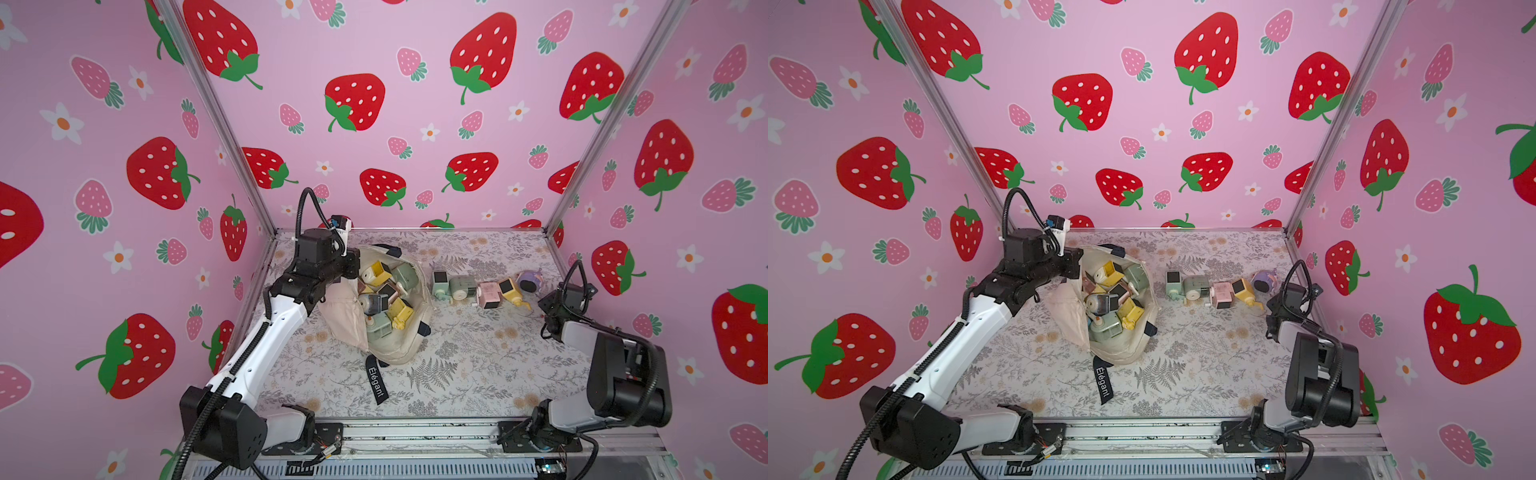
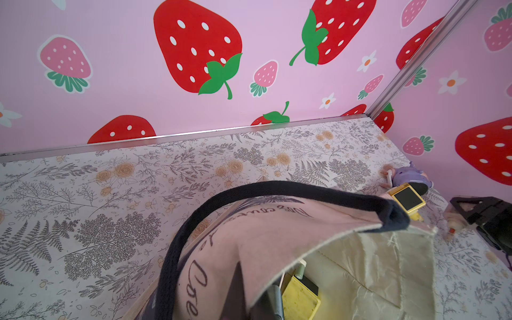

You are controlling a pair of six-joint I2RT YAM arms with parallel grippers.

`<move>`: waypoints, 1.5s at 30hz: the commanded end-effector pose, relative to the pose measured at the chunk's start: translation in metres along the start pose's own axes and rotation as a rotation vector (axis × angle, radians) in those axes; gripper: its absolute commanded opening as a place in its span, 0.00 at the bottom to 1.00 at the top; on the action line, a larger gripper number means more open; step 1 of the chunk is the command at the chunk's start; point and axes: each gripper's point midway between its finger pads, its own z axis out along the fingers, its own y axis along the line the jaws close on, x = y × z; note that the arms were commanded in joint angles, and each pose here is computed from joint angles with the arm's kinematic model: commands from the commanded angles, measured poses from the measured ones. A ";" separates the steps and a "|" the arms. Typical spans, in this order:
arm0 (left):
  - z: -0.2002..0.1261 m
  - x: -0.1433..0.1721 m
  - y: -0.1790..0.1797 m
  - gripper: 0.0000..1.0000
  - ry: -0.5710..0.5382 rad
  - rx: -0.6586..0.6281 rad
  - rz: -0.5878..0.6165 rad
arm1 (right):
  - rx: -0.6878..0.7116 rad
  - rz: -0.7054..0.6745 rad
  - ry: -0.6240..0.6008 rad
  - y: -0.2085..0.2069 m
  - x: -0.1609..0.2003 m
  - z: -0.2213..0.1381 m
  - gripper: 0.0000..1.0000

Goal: Take out the pencil sharpeners from the tote bags
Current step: Place the pencil sharpener at the center of the board.

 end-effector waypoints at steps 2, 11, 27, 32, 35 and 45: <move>-0.008 -0.035 -0.011 0.00 -0.095 0.047 0.018 | -0.070 0.139 -0.002 0.013 -0.009 0.019 0.47; -0.008 -0.034 -0.011 0.00 -0.093 0.045 0.020 | -0.136 0.188 0.036 0.026 -0.001 0.042 0.51; -0.008 -0.034 -0.011 0.00 -0.094 0.048 0.020 | -0.238 0.194 0.029 0.042 -0.009 0.023 0.99; -0.008 -0.034 -0.011 0.00 -0.094 0.045 0.022 | -0.244 0.160 0.003 0.038 -0.011 -0.001 0.99; -0.008 -0.034 -0.011 0.00 -0.093 0.045 0.021 | -0.244 0.129 -0.029 0.037 -0.015 -0.016 1.00; -0.011 -0.035 -0.011 0.00 -0.098 0.045 0.022 | -0.450 -0.107 -0.104 0.098 -0.010 -0.101 0.95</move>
